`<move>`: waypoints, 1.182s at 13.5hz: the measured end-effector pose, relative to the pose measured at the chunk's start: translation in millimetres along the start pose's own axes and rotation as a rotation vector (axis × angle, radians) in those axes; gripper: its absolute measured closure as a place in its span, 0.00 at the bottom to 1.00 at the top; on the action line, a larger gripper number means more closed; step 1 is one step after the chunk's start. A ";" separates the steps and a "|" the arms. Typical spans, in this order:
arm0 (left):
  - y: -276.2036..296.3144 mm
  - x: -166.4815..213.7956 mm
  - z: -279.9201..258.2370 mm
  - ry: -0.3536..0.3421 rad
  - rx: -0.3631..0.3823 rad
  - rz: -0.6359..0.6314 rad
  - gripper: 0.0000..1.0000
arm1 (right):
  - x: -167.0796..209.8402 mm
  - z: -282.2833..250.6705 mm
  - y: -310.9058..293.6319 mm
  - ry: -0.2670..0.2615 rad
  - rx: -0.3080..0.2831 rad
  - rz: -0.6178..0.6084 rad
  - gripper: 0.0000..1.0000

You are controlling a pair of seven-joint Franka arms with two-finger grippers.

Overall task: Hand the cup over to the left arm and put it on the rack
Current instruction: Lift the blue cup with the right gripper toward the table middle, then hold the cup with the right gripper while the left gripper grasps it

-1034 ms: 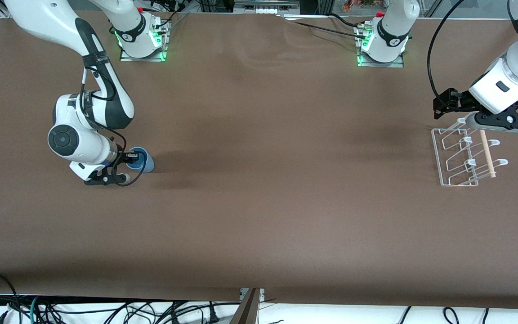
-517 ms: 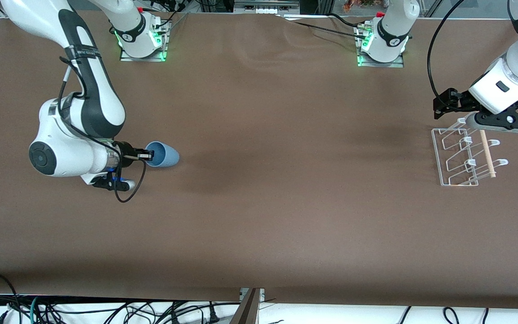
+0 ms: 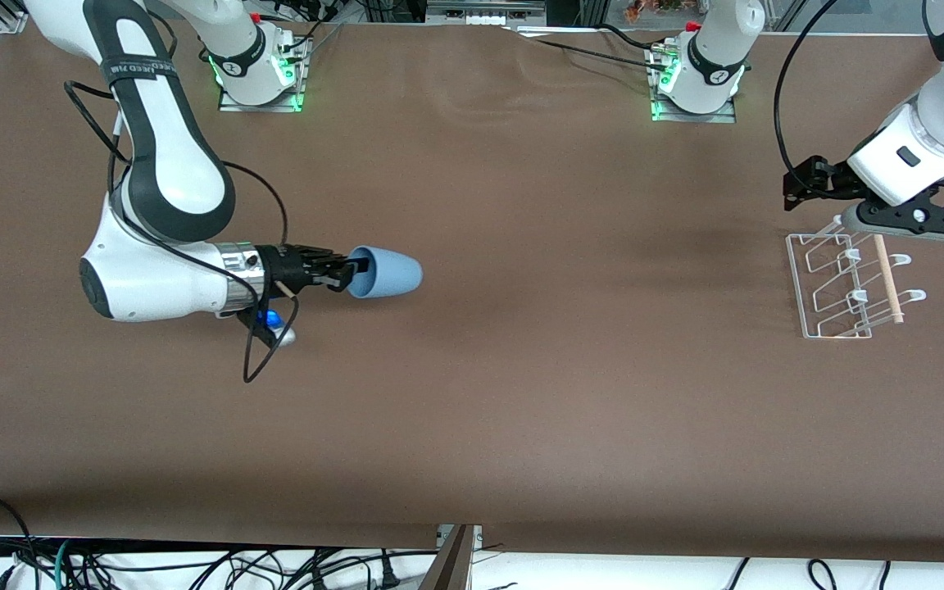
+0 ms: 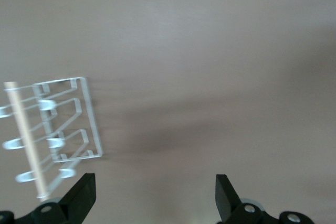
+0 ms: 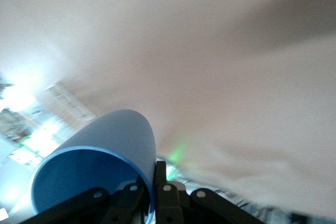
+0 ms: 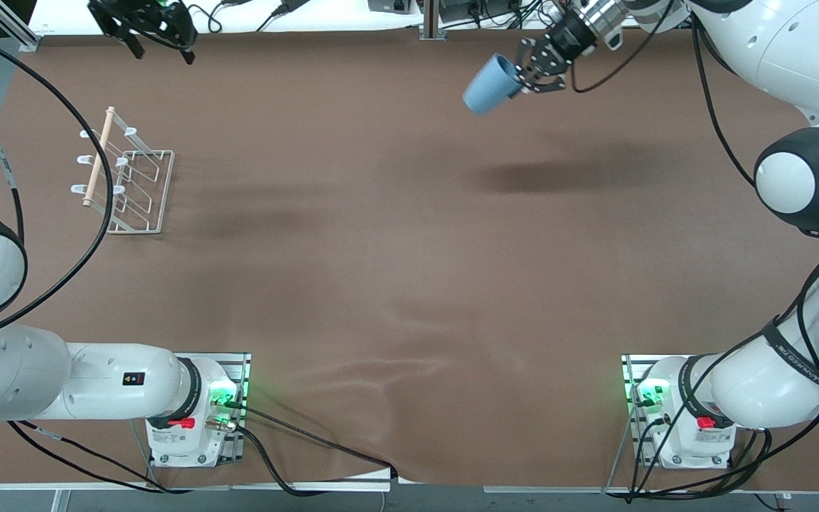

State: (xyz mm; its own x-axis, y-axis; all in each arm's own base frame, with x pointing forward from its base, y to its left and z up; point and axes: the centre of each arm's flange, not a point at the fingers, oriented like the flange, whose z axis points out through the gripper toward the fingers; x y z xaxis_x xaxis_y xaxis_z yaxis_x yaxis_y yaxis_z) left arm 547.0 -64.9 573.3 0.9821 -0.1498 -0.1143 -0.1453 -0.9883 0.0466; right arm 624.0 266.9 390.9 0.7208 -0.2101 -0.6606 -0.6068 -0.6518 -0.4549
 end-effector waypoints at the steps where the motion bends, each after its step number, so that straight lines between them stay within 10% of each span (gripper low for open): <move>1: 10.4 1.4 5.8 -0.015 -0.047 0.030 0.00 | -10.7 8.4 -14.1 -0.032 0.054 0.024 0.95; 6: 86.8 34.8 53.5 -0.041 -0.321 0.238 0.00 | -61.8 80.6 -68.2 -0.094 0.205 0.122 0.95; 16: 172.3 67.3 41.7 0.197 -0.433 0.839 0.00 | -79.4 133.3 -107.9 -0.148 0.282 0.182 0.95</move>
State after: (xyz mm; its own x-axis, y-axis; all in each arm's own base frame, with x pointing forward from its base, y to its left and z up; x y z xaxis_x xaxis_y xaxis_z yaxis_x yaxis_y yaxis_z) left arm 583.0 -246.5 532.3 0.5868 -0.7562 0.2894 -0.7912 -0.4595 0.4036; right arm 587.7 451.1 412.9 0.5486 -0.1830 -0.8158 -0.8043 -0.3822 -0.4551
